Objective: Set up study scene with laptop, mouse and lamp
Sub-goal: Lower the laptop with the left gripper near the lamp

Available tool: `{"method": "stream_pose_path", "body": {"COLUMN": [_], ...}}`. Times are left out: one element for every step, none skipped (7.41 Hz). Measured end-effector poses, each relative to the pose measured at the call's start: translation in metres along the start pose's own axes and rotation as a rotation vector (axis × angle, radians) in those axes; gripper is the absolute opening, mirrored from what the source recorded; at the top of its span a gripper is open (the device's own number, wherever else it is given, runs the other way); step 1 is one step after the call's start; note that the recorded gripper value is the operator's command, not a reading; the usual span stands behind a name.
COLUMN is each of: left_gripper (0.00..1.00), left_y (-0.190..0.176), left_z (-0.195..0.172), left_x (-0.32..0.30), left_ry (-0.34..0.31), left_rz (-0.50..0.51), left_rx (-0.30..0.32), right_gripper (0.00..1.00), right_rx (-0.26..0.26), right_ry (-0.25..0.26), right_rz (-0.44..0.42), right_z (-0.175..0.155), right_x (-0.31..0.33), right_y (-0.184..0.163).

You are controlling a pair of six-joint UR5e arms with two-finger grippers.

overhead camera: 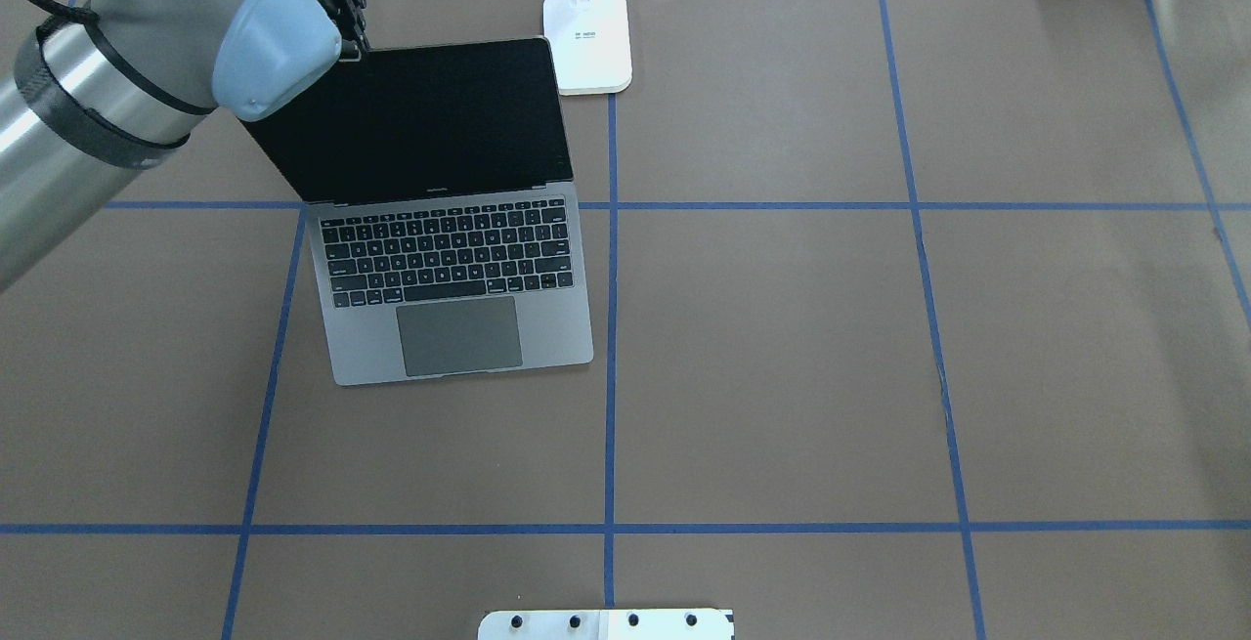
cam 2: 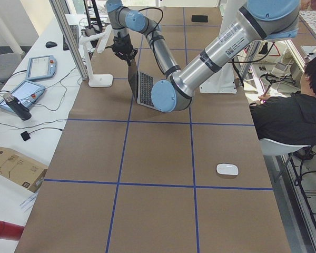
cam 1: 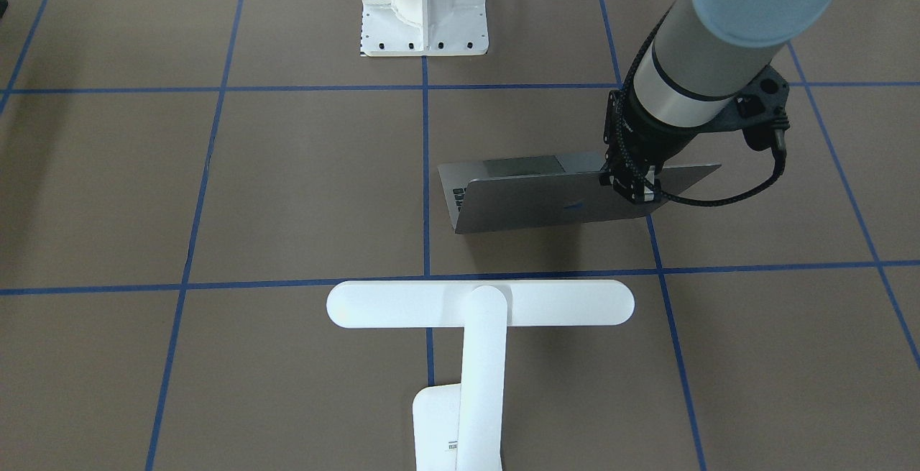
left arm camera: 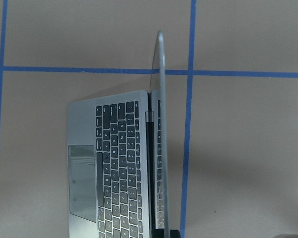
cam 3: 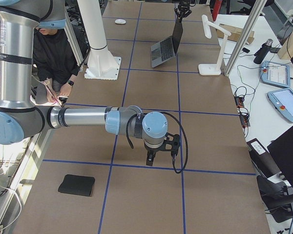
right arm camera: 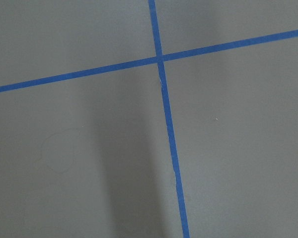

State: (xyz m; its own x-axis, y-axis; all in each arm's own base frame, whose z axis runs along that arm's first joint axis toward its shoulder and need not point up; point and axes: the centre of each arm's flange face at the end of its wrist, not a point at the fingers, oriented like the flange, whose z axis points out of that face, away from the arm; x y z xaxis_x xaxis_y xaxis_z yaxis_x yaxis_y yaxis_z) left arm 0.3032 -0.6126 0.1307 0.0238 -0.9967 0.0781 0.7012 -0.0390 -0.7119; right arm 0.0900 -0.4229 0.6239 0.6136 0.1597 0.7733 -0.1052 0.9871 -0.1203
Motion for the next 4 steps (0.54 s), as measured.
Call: {"method": "stream_pose_path", "body": {"left_gripper": [0.00, 0.00, 0.00, 0.00], "left_y": [0.001, 0.003, 0.005, 0.012], "left_z": [0.007, 0.013, 0.017, 0.019], "left_x": [0.010, 0.018, 0.024, 0.026], "left_ry": [0.005, 0.010, 0.023, 0.042], "left_rz": [0.003, 0.008, 0.017, 0.032], "left_rx": [-0.005, -0.008, -0.003, 0.011], "right_gripper": [0.99, 0.99, 0.99, 0.99], "right_rx": [-0.001, -0.001, -0.001, -0.002], "right_ry": [0.000, 0.000, 0.000, 0.000], "right_rz": [0.001, 0.002, 0.002, 0.002], "right_z": [0.000, 0.000, 0.000, 0.000], "right_x": [0.000, 0.000, 0.000, 0.000], "right_y": [0.000, 0.000, 0.000, 0.000]}}
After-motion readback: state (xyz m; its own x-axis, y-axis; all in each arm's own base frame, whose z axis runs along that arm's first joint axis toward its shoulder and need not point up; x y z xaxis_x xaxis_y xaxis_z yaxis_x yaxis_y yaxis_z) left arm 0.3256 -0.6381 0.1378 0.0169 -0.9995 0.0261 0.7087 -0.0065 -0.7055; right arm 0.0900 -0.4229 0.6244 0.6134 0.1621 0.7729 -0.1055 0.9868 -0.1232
